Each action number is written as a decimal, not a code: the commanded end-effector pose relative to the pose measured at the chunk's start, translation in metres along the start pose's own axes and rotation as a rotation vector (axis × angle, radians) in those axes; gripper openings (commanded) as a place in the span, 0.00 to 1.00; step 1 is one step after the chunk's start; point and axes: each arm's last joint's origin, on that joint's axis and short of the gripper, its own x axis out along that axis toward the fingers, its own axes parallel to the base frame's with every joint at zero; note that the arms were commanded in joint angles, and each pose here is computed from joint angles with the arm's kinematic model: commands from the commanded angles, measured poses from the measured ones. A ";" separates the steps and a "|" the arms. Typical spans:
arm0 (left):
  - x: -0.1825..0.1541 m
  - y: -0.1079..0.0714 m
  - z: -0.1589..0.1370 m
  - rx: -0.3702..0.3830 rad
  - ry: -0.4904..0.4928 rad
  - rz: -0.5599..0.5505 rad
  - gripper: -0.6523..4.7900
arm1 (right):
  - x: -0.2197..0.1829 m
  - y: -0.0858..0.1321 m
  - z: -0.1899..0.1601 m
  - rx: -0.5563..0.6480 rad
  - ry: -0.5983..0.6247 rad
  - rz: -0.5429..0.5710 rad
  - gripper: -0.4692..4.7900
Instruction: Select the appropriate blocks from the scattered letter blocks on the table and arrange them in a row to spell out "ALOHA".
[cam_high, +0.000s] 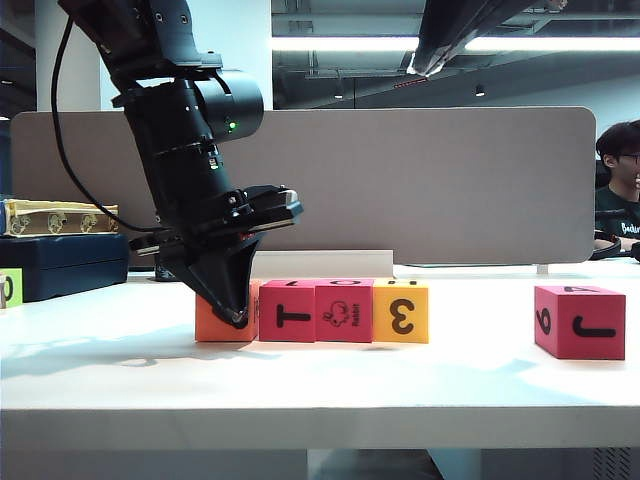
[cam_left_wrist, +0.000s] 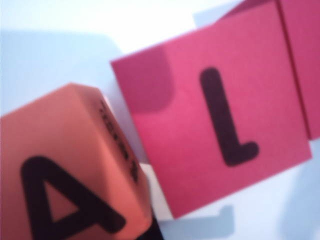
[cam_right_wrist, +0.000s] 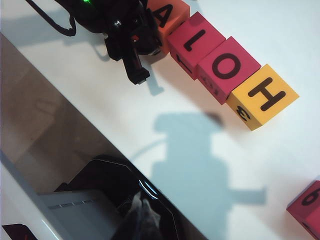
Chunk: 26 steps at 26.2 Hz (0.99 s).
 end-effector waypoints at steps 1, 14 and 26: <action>0.000 0.001 0.000 -0.004 -0.002 0.018 0.11 | -0.002 0.000 0.002 -0.002 -0.018 0.001 0.08; -0.006 0.009 -0.020 0.063 0.216 0.273 0.11 | -0.002 0.000 0.002 -0.003 -0.019 -0.002 0.08; -0.006 0.011 -0.002 0.068 0.039 0.354 0.11 | -0.002 0.000 0.002 -0.002 -0.021 -0.001 0.08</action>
